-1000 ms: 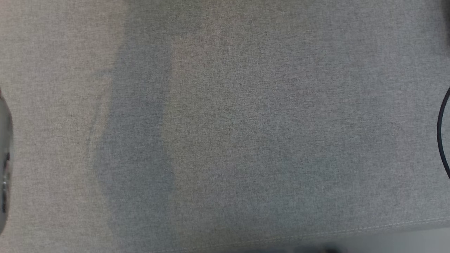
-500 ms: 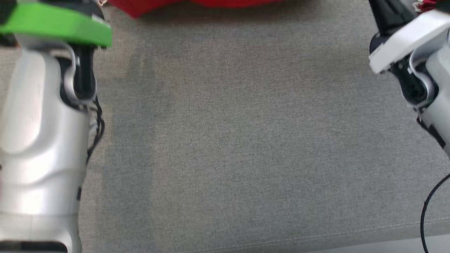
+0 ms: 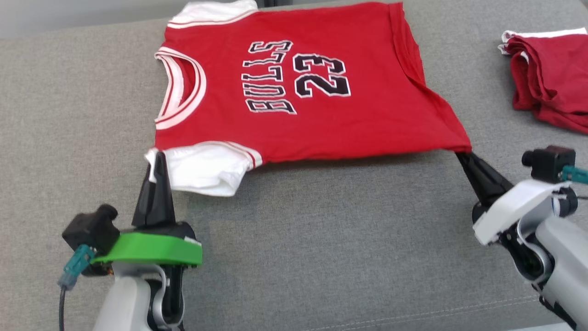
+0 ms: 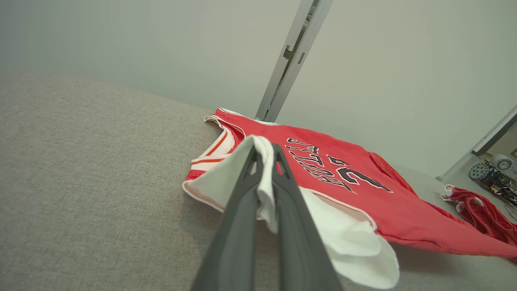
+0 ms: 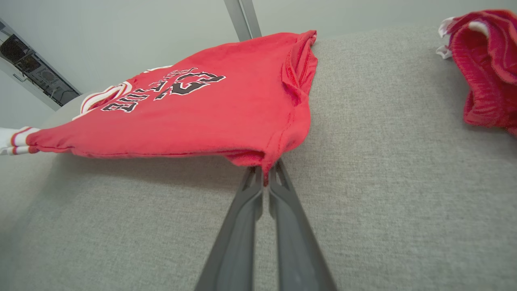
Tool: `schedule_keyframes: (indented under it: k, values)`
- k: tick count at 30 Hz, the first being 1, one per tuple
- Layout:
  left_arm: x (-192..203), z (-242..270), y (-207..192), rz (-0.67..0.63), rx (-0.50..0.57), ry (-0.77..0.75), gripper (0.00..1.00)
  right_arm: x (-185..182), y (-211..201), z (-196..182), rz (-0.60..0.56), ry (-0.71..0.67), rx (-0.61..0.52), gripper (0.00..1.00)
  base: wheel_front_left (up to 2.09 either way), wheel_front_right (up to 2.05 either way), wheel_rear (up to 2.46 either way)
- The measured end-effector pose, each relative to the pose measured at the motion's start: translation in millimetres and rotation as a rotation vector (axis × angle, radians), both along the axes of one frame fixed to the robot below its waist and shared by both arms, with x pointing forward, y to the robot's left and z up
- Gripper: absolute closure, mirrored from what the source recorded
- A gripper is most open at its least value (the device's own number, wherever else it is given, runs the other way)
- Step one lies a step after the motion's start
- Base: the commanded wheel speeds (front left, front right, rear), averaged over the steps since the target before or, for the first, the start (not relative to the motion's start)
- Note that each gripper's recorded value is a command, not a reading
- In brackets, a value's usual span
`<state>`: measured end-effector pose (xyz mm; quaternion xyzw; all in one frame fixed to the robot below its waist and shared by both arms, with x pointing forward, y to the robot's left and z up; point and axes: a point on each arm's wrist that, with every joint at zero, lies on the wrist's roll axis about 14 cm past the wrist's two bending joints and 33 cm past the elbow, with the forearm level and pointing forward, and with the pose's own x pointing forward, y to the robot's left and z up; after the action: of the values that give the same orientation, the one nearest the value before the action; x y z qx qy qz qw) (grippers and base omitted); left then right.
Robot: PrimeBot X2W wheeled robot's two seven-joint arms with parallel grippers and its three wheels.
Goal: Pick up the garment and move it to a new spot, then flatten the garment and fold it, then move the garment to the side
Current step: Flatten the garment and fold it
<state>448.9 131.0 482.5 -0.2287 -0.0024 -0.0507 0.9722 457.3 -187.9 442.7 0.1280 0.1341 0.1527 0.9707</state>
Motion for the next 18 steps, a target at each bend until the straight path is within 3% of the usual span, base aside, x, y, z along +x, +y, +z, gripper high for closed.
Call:
schedule_keyframes:
  k: [7, 18]
  values:
    - [-45.8, -19.3, 3.9, 0.010, 0.009, 0.074, 1.00, -53.3, -6.9, -24.5, -0.018, 0.072, -0.016, 1.00, 0.00, 0.00, 0.00]
    - [-83.3, -40.6, 3.3, 0.005, 0.010, 0.157, 1.00, -97.1, -9.1, -40.6, -0.044, 0.128, -0.003, 1.00, 0.00, 0.00, 0.00]
